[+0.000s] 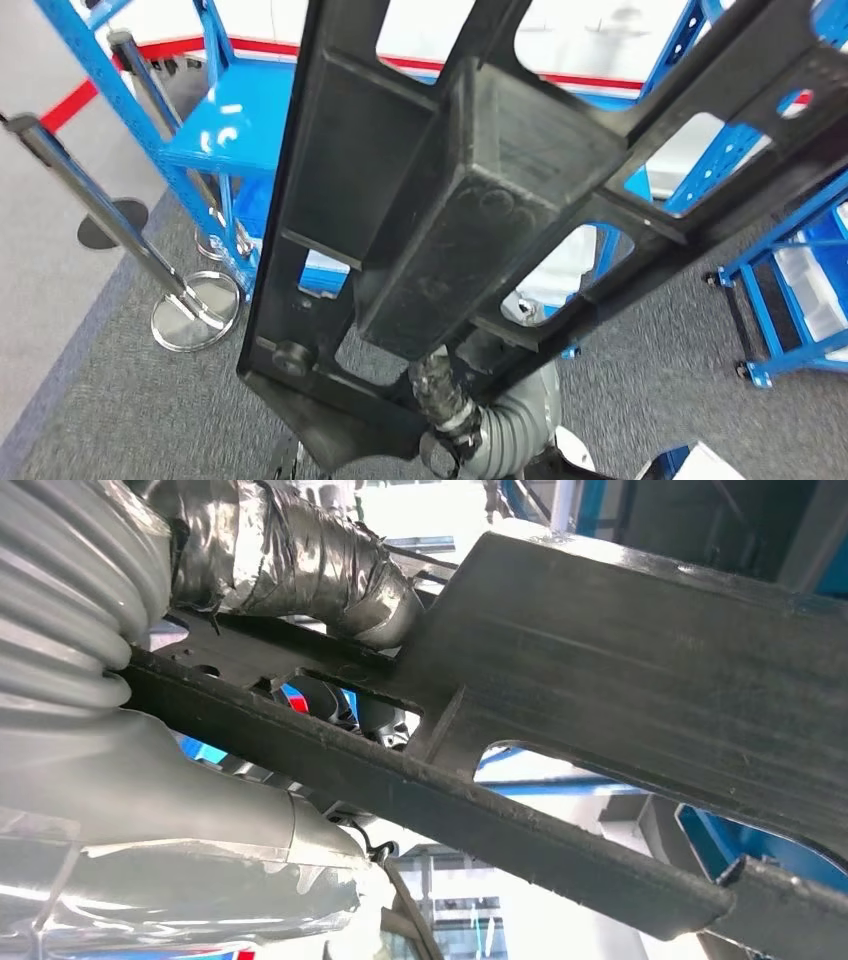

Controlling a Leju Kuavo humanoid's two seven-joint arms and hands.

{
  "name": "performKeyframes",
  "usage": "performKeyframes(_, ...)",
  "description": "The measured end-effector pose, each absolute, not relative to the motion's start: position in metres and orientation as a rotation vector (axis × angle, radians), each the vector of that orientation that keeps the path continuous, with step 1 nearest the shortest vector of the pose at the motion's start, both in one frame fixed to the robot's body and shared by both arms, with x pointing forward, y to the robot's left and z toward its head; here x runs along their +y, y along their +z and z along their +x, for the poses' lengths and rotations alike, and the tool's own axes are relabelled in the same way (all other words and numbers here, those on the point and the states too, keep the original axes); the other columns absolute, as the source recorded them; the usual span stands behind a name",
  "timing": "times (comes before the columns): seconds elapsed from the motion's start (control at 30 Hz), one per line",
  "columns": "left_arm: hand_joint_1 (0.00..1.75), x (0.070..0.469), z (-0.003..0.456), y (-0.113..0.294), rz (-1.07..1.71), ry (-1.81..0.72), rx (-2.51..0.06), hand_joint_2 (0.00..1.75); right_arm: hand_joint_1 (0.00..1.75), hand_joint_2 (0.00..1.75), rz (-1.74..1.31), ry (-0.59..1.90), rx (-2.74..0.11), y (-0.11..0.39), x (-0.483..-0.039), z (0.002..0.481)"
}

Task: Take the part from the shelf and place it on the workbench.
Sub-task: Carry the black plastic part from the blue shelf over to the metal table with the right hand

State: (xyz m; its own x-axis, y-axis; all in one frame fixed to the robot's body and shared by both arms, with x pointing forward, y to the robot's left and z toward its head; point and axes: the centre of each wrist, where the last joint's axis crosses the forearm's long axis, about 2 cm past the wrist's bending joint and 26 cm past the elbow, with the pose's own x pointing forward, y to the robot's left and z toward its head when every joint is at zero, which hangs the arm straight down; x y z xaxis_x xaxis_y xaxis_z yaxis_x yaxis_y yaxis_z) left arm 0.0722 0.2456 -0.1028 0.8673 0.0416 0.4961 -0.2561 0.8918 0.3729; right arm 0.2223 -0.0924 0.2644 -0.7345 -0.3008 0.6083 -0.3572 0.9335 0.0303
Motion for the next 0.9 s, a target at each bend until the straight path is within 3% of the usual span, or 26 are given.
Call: performKeyframes(0.9,0.0,0.2452,0.0771,-0.1018,0.442,0.141,-0.495,1.75,1.66,1.75,0.437,0.13,-2.423,0.2617,-0.0929,0.2212)
